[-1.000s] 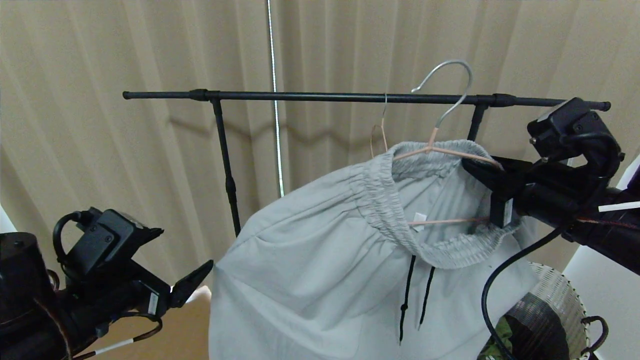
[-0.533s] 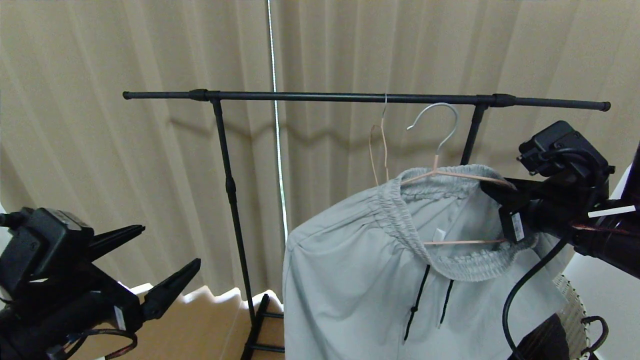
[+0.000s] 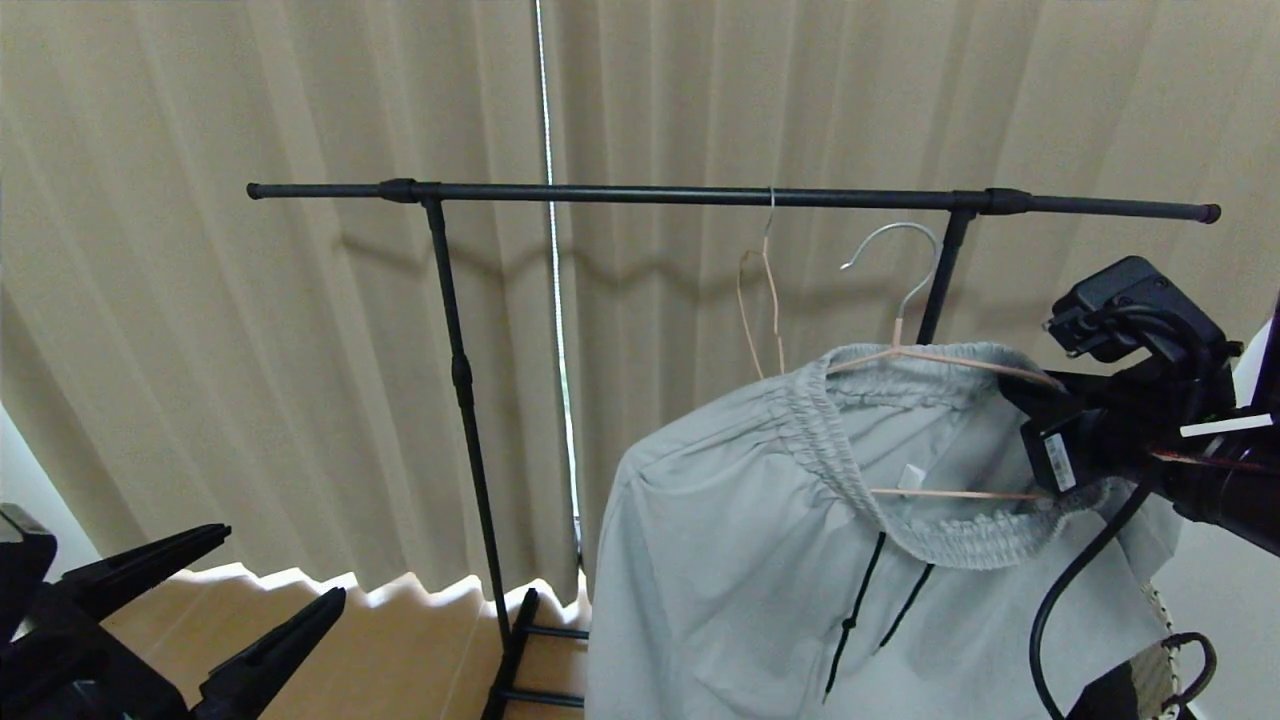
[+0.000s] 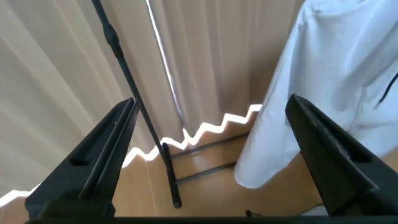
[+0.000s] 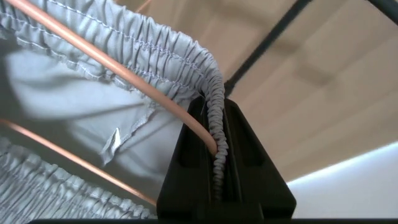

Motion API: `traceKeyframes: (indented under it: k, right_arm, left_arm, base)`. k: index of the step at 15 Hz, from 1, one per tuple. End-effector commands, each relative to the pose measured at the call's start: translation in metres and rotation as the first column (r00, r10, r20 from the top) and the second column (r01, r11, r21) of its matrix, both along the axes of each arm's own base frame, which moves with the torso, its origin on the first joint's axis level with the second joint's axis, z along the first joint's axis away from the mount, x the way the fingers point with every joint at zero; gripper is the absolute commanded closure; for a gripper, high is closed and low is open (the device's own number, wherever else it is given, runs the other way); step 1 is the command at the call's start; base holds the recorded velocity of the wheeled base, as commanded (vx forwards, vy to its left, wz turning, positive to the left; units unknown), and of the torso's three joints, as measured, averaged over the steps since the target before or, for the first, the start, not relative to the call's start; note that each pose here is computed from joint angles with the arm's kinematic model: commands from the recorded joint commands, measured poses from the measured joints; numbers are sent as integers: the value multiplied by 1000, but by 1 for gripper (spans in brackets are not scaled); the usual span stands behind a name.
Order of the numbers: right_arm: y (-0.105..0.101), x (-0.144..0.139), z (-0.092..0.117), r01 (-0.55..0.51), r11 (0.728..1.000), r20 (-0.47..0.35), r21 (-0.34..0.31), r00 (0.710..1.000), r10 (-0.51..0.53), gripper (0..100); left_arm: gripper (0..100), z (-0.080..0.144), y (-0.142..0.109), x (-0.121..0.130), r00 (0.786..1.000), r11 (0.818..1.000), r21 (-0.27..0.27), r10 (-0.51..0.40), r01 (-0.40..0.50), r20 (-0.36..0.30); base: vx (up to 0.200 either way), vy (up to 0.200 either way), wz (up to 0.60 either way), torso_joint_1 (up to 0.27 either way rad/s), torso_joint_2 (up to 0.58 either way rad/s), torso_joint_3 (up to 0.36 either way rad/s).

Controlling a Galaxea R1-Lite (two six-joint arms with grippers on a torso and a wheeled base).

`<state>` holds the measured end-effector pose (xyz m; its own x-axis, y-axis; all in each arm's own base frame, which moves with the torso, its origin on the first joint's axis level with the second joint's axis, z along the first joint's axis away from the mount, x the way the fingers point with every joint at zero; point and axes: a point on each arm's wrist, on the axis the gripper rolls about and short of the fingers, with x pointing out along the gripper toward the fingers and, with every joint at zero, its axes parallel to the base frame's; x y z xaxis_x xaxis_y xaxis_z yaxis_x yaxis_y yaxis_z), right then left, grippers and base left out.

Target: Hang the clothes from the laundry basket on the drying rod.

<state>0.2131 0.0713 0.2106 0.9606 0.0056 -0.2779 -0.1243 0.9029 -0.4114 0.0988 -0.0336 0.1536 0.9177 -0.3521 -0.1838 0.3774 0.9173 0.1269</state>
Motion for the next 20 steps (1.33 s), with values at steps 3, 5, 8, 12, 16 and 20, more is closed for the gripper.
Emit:
traceKeyframes:
  k: [3,5,8,12,16,20]
  right_arm:
    - [-12,-3,2,56,998,-6,-7,998,-56,100]
    - [-17,-4,5,84,996,4,13,996,-84,100]
    - [-22,-4,1,113,993,-10,44,994,-112,100]
    - [-22,-4,1,119,990,-8,68,993,-119,100]
    - [-21,-3,1,120,991,-10,67,993,-119,100]
    - [-21,-2,1,120,991,-10,67,993,-119,100]
  left_arm:
    - [0,2,2,-4,1000,1000,-14,9,-9,25]
    - [0,3,6,-4,999,999,-10,43,-43,33]
    - [0,2,6,-4,999,999,-14,47,-47,25]
    - [0,2,6,-3,999,999,-12,49,-49,21]
    - [0,1,6,-3,999,999,-9,48,-48,19]
    - [0,1,6,-3,999,999,-9,48,-48,19]
  base:
    - [0,0,0,0,0,0]
    - [0,0,0,0,0,0]
    - [0,0,0,0,0,0]
    - [0,100,0,1,1,1]
    - [0,200,0,10,5,5]
    - [0,200,0,1,-1,0]
